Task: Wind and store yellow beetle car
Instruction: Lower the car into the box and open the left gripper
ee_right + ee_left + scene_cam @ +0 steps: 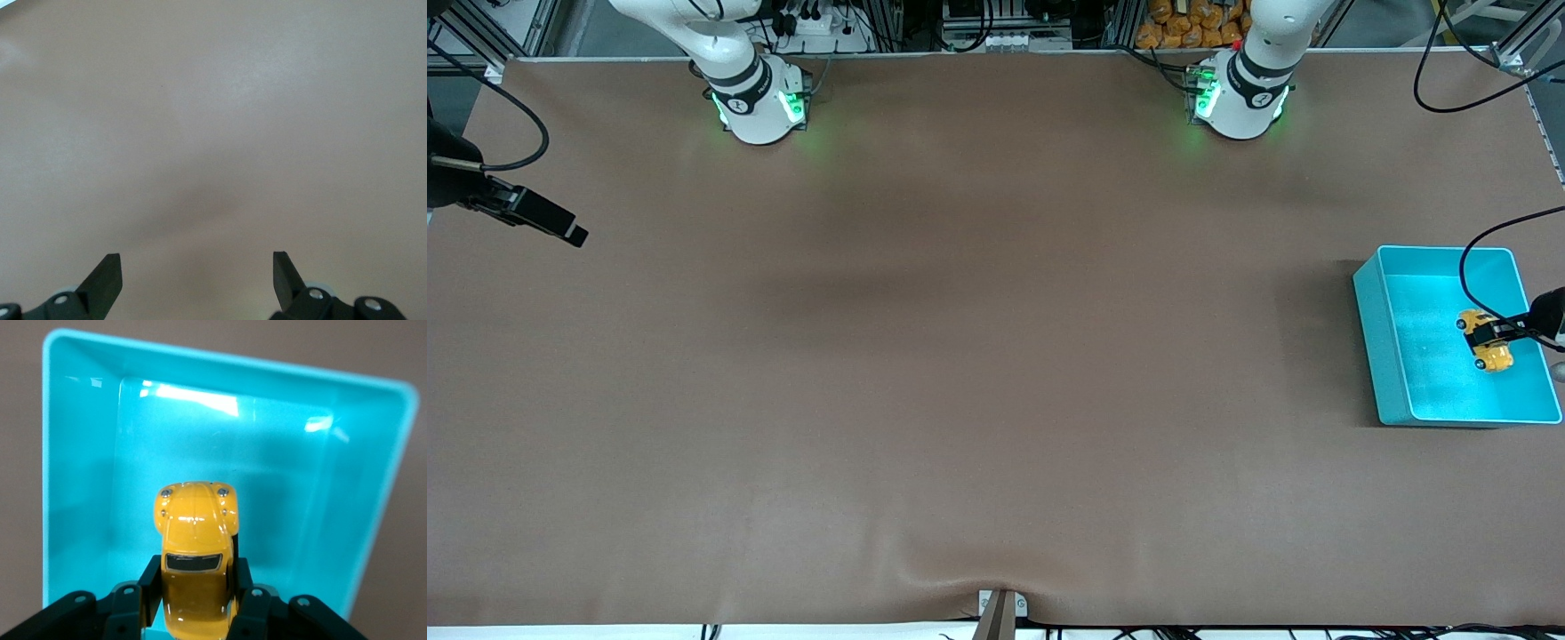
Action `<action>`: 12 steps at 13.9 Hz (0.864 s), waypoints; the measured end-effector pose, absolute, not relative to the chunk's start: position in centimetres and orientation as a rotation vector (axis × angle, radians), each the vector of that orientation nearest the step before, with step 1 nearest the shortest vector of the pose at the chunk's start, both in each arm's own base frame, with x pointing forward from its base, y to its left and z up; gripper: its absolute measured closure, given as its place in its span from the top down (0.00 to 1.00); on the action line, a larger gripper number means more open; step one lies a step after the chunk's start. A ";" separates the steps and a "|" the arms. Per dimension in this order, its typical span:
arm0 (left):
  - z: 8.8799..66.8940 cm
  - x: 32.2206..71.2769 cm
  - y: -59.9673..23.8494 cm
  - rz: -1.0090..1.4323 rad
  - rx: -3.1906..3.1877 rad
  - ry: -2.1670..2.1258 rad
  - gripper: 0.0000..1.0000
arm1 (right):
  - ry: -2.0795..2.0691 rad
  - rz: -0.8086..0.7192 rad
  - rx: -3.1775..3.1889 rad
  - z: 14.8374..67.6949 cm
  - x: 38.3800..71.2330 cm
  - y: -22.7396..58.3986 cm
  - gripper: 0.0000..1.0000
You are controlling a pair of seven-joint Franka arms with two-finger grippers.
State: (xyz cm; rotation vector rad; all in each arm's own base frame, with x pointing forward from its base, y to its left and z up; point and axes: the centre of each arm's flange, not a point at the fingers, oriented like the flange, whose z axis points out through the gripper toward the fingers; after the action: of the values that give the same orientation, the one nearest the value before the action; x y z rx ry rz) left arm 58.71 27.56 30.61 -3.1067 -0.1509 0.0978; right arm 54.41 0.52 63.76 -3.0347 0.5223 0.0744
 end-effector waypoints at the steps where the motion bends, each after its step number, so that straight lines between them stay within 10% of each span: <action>1: 29.3 58.6 28.1 0.108 -3.095 -0.113 0.46 | 0.522 0.074 -3.035 63.8 54.4 0.5 1.00; 12: 21.7 58.3 27.2 0.139 -3.054 0.085 0.46 | 0.522 0.075 -3.035 63.7 54.4 0.5 1.00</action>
State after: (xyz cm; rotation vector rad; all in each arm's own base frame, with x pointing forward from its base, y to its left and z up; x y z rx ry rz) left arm 58.25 27.21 21.66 -3.0538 0.0849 0.1390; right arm 54.41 0.52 63.74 -3.0348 0.5223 0.0750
